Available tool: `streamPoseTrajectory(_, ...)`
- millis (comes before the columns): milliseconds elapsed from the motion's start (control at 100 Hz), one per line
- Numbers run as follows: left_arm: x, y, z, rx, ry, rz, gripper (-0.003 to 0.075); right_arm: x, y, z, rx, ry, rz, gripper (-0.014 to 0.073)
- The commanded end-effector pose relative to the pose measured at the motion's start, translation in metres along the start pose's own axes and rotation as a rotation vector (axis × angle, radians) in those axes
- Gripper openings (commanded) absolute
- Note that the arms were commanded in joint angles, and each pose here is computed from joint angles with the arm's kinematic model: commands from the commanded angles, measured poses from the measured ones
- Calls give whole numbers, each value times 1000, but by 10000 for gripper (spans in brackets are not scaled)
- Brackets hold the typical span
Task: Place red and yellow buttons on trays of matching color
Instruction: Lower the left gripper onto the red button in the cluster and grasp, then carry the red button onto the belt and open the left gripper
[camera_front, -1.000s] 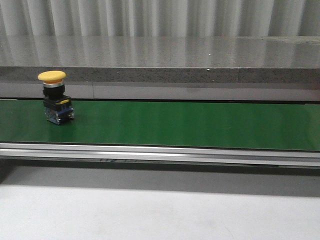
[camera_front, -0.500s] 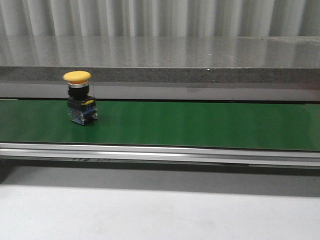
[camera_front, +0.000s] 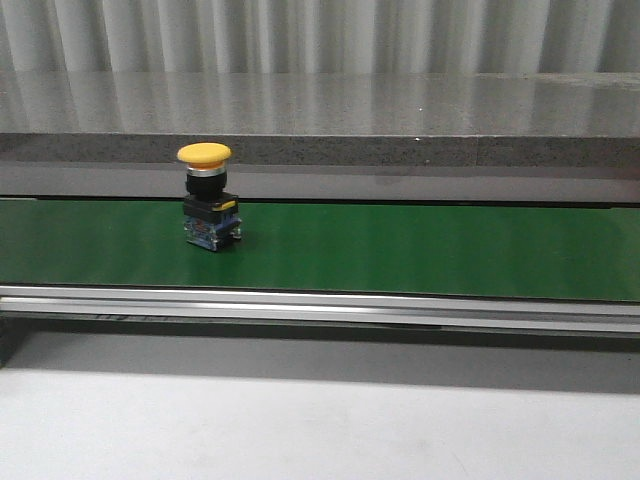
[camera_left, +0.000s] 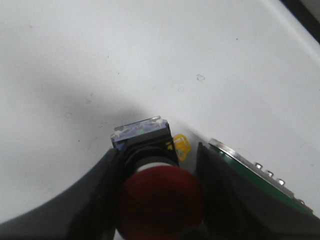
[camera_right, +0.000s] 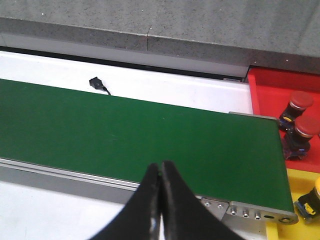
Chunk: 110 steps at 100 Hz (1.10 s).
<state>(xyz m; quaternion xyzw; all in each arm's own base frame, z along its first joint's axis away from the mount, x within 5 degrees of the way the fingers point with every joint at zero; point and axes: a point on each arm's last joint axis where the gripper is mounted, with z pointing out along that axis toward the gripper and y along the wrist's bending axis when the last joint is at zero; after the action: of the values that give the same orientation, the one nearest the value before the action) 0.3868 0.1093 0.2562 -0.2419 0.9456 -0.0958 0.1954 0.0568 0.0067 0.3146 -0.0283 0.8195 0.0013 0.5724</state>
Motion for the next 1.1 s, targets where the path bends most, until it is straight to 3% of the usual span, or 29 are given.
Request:
streamPoseTrajectory(0, 0, -13, -53, 33, -107, 76, 158, -13, -2, -3, 19, -84, -7, -65)
streamPoseTrajectory(200, 28, -30, -71, 48, -1, 220, 158, -13, -2, -3, 19, -84, -7, -65)
streamPoseTrajectory(430, 49, -53, -57, 63, 58, 314, 158, -13, -2, -3, 19, -84, -7, -65)
streamPoseTrajectory(720, 60, -57, -39, 47, 96, 344, 166, -13, -2, -3, 19, -84, -7, -65)
streamPoseTrajectory(810, 60, -58, -39, 50, 96, 342, 251, -13, -2, -3, 18, -84, -7, -65)
streamPoseTrajectory(940, 60, -59, -40, 63, 83, 334, 501, -13, -2, -3, 18, -84, -7, -65)
streamPoseTrajectory(990, 58, -60, -41, 69, 58, 332, 538, -13, -2, -3, 17, -84, -5, -65)
streamPoseTrajectory(1090, 54, -65, -50, 82, -37, 375, 523, -12, -1, -3, 12, -81, 0, -65)
